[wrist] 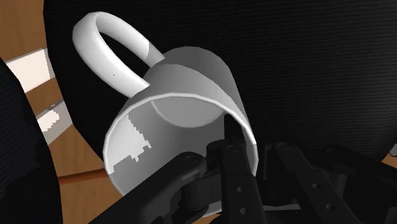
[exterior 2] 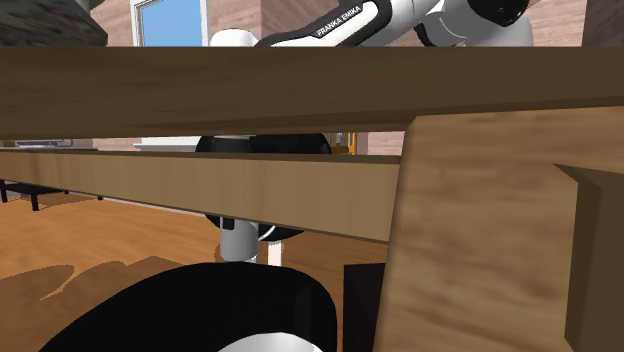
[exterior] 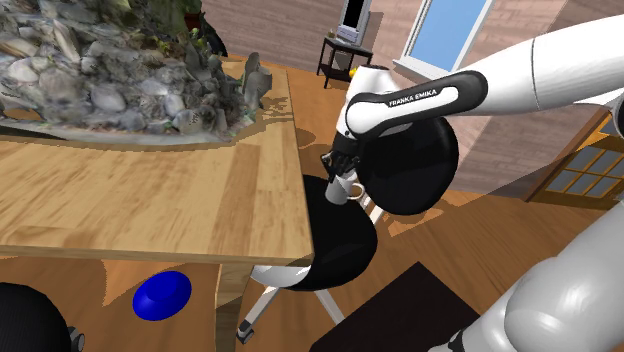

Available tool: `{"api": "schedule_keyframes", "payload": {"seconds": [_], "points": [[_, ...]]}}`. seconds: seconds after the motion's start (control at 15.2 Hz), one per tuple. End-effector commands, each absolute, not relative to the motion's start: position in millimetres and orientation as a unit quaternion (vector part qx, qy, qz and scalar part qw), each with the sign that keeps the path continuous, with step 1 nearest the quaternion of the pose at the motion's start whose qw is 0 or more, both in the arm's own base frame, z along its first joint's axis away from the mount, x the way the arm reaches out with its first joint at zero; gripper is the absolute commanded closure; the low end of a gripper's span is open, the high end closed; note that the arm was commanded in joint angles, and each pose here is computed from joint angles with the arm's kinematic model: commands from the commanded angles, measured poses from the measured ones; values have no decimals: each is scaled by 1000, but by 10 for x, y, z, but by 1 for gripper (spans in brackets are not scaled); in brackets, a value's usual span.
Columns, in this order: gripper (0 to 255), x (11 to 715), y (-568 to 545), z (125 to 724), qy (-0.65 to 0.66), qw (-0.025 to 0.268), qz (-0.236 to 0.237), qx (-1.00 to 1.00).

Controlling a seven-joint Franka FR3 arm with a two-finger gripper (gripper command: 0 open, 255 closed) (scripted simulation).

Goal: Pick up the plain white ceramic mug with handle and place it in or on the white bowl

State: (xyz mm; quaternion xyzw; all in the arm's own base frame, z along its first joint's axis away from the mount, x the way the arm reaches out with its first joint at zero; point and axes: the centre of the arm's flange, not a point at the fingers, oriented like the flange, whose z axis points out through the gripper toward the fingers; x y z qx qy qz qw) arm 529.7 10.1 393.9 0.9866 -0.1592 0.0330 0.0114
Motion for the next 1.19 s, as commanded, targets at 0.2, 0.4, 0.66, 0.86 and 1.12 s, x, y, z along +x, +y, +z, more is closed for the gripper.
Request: {"api": "schedule_keyframes", "payload": {"seconds": [0.2, 0.4, 0.66, 0.86, 1.12], "points": [[255, 5302, 106, 4200, -159, 11, 33, 987], [255, 5170, 476, 4251, -159, 11, 33, 987], [255, 4995, 969, 4320, -159, 11, 33, 987], [255, 4863, 1339, 4371, -159, 11, 33, 987], [255, 4687, 1832, 4439, -159, 11, 33, 987]]}}
